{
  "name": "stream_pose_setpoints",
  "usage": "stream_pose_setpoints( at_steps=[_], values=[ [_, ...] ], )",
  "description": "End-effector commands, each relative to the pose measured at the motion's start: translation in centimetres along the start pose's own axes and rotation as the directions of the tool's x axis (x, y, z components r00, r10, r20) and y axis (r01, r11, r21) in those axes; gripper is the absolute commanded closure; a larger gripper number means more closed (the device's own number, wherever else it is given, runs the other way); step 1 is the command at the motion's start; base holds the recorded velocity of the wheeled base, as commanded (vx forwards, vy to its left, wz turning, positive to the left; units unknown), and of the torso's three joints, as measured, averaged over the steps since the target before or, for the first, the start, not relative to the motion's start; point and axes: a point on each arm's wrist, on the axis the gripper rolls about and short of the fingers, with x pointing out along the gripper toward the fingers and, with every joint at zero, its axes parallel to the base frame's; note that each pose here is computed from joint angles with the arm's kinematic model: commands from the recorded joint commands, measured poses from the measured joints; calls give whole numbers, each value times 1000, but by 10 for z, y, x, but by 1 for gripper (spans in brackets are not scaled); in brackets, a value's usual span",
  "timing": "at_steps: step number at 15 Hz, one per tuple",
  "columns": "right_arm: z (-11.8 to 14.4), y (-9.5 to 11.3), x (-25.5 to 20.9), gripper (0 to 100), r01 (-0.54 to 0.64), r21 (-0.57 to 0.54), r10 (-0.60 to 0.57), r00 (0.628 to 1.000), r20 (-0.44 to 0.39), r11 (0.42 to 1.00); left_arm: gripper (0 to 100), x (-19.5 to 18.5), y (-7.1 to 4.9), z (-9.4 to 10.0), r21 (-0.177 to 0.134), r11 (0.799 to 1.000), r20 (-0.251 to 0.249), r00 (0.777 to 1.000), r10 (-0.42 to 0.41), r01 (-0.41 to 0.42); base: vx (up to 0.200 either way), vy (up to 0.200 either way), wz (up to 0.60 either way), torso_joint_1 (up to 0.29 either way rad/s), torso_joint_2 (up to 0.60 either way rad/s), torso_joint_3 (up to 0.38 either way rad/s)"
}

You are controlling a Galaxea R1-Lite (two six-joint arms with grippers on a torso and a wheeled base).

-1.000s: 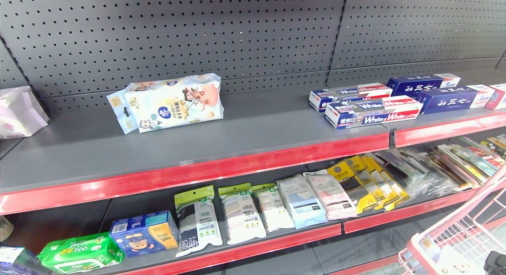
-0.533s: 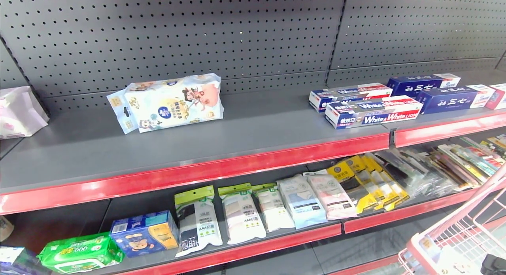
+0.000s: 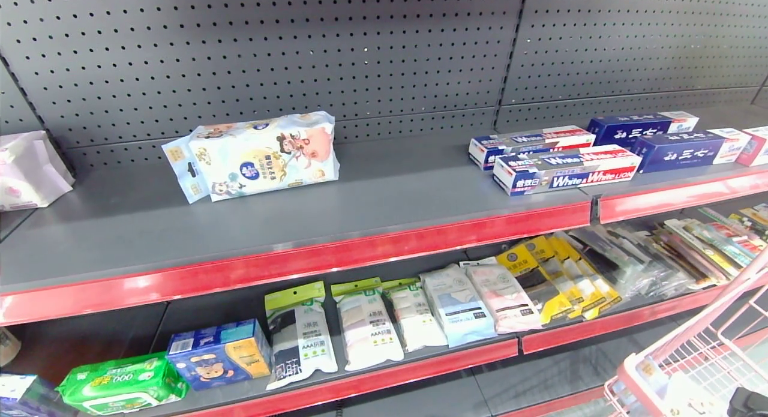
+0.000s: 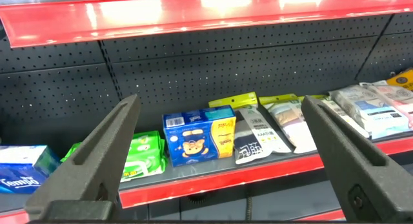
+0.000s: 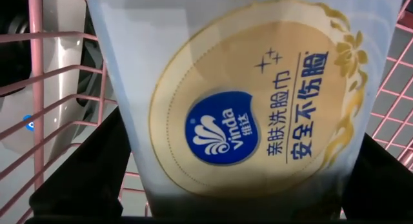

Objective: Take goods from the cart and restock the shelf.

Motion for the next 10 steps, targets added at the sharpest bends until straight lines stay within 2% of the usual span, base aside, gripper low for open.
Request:
stream_pose_setpoints(
  at_steps=[1,6,7,10],
  values=[
    [0,1,1,0,-7,2,7,1000,0,1000,0,0,0,0,0,1000,0,1000,1,-1,0,0,0,0,0,0],
    [-1,2,3,0,-20,6,20,1000,0,1000,0,0,0,0,0,1000,0,1000,1,-1,0,0,0,0,0,0],
    [-1,2,3,100,-21,5,21,1000,0,1000,0,0,0,0,0,1000,-2,1000,1,-1,0,0,0,0,0,0],
    [0,3,1,100,-11,3,11,1000,2,1000,0,0,0,0,0,1000,0,1000,1,-1,0,0,0,0,0,0]
  ],
)
